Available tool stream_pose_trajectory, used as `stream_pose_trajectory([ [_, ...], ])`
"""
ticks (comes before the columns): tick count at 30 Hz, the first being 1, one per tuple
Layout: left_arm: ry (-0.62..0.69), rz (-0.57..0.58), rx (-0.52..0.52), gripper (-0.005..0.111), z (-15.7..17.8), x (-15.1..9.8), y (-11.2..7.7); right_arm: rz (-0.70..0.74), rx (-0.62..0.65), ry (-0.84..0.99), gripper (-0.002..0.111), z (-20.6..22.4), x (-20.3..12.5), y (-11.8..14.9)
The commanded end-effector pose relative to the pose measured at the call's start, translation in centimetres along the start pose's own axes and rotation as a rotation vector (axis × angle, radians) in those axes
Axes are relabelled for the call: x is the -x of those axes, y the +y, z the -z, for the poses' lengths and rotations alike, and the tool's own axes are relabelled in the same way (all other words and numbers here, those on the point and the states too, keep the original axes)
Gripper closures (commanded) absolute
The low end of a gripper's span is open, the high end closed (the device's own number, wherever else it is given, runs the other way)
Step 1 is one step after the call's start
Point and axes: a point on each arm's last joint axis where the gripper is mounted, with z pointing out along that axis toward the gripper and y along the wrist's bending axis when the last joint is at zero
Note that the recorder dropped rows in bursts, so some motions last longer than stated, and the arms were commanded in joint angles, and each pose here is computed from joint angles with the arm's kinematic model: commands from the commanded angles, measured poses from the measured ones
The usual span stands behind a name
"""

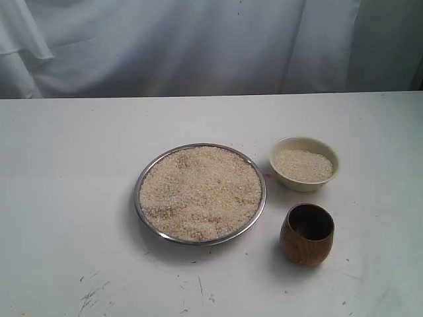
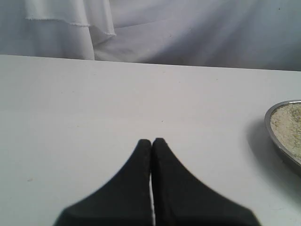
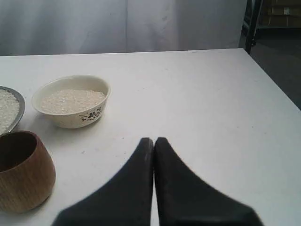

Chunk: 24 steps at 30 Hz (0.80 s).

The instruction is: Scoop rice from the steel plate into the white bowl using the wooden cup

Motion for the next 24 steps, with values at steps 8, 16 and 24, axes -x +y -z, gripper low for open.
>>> stream_pose_trajectory([
  [8,-0.015,-0.001,-0.003,0.107,0.0,0.0,0.0,-0.057,0.029,-0.403,0.108,0.7,3.5,0.1],
  [16,-0.015,-0.001,-0.003,0.107,0.0,0.0,0.0,-0.198,0.08,-0.964,0.108,3.9,7.4,-0.2],
  [24,-0.015,-0.001,-0.003,0.107,0.0,0.0,0.0,-0.119,0.043,-1.045,0.108,7.0,13.6,-0.2],
])
